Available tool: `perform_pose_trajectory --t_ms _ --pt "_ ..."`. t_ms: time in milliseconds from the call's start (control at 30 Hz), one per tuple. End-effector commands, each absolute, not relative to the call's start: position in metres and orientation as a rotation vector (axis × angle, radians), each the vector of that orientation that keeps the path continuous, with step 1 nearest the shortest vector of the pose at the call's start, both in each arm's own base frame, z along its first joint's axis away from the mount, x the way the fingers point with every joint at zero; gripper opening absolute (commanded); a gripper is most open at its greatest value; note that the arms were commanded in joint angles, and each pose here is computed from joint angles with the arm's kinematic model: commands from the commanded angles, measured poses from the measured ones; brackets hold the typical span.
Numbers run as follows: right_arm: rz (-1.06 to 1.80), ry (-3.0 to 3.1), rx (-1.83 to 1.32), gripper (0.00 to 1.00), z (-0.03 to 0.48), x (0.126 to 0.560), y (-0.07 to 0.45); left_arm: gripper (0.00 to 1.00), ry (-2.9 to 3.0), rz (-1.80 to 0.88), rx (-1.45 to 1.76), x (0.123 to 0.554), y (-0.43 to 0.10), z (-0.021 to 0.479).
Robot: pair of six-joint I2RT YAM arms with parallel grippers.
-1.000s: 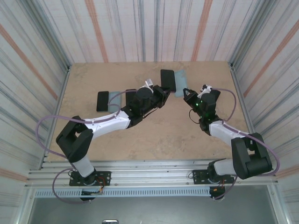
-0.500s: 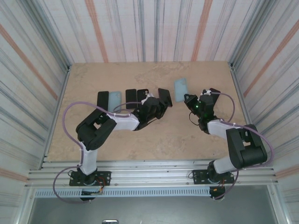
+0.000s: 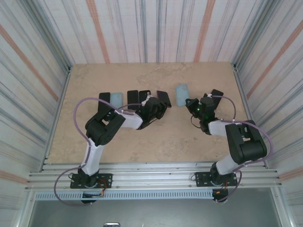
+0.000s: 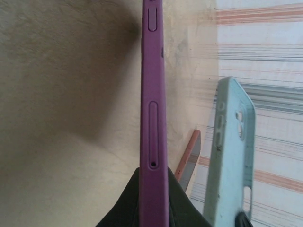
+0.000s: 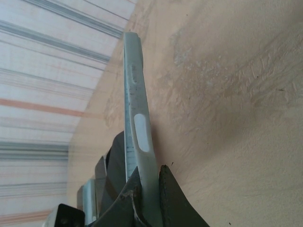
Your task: Take the phone out of the phone case
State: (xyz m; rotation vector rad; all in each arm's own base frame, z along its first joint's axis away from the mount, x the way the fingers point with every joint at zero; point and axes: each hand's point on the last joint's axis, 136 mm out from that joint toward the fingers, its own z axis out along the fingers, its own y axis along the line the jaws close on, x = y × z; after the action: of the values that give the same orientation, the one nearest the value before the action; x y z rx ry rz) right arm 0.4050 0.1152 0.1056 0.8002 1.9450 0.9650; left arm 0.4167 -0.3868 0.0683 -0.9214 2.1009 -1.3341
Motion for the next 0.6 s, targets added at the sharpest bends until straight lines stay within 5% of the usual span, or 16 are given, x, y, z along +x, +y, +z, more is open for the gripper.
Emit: perform_pose_trajectory --t_ms 0,233,567 --pt "0.999 1.937 0.818 0.00 0.102 0.405 0.116 0.00 2.038 -1.414 -0.891 0.432 -0.397 0.091" --pt "1.009 1.945 0.834 0.00 0.092 0.405 0.117 0.04 2.073 -1.423 -0.911 0.440 -0.400 0.075" --pt "1.004 1.964 0.835 0.01 0.084 0.405 0.118 0.33 2.155 -1.386 -0.928 0.435 -0.398 0.063"
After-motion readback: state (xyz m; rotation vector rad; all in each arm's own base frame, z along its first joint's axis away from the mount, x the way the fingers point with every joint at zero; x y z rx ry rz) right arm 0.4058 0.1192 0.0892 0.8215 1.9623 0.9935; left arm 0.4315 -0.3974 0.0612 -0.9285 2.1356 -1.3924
